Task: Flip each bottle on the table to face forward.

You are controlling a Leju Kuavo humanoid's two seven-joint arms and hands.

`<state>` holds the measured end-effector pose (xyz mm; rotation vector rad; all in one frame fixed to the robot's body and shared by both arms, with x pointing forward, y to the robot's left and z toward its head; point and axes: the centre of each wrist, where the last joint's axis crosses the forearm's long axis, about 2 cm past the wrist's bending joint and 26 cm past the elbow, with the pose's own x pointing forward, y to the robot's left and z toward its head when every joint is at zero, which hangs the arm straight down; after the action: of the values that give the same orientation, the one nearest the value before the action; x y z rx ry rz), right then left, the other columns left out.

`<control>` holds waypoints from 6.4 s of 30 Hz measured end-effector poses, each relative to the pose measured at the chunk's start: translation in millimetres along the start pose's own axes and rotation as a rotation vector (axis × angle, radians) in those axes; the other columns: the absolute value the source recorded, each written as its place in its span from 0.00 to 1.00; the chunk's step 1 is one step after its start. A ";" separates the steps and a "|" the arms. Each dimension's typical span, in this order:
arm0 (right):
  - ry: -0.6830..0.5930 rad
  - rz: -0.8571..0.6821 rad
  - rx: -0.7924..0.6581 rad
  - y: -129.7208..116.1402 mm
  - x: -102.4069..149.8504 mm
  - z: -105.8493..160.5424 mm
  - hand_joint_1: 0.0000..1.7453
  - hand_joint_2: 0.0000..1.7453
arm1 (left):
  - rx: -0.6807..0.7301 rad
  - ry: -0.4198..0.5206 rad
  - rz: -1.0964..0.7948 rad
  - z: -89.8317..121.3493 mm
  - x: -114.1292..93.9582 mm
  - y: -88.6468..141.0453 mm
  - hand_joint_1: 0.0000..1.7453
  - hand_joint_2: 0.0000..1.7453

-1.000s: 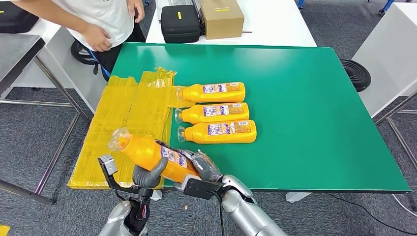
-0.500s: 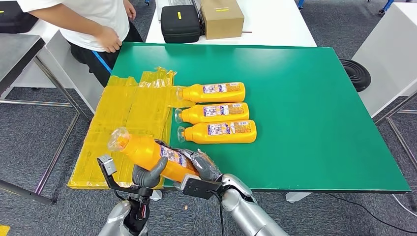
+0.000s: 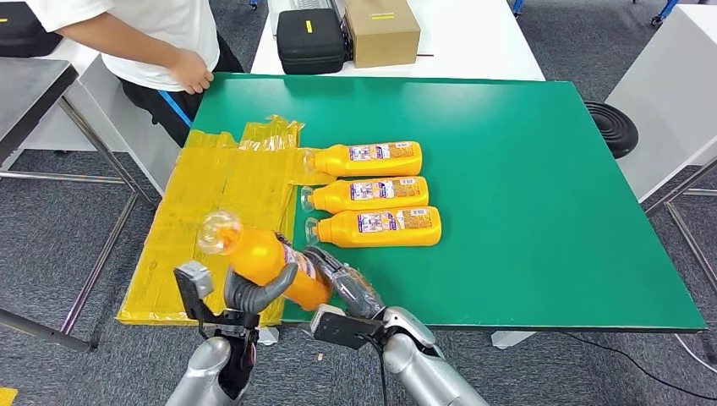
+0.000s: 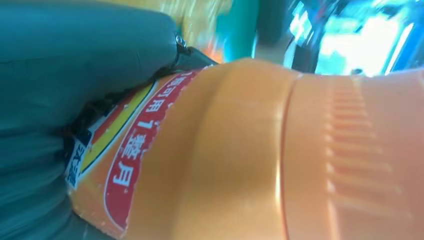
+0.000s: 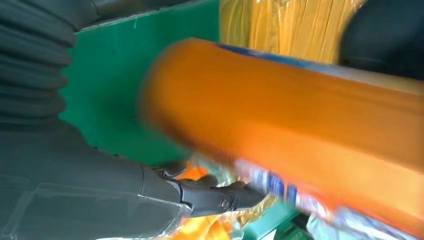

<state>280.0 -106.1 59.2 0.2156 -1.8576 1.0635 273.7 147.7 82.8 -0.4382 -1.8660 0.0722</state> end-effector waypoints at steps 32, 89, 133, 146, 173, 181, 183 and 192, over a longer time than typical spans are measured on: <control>-0.066 0.075 -0.396 -66.7 27.5 44.9 0.00 0.75 | -0.650 0.047 -1.605 -181.2 120.8 100.0 1.00 1.00; -0.070 0.098 -0.505 -83.0 33.4 60.2 0.00 1.00 | -0.701 0.811 -1.598 -154.9 46.4 129.1 1.00 1.00; -0.068 0.055 -0.424 -72.6 20.1 42.2 0.00 1.00 | -0.714 0.872 -1.596 -129.5 34.0 149.3 0.00 1.00; -0.059 0.048 -0.416 -70.3 18.0 41.9 0.00 1.00 | -0.722 0.878 -1.553 -133.2 42.5 161.1 0.00 1.00; -0.045 0.038 -0.418 -63.9 17.0 47.0 0.00 1.00 | -0.821 0.856 -1.476 -154.9 71.1 178.7 0.00 1.00; -0.032 0.033 -0.429 -60.0 17.8 53.3 0.00 1.00 | -0.925 0.786 -1.444 -175.9 93.5 179.5 0.00 1.00; -0.028 0.033 -0.432 -59.1 17.7 55.1 0.00 1.00 | -0.926 0.773 -1.447 -178.7 97.6 180.9 0.00 1.00; -0.023 0.037 -0.440 -58.2 18.2 58.7 0.00 1.00 | -0.958 0.733 -1.388 -182.4 109.5 190.4 0.00 1.00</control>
<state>264.2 -180.1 97.4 -0.0654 -2.0697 0.6534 463.0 330.8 193.2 0.2784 -1.0117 -1.6991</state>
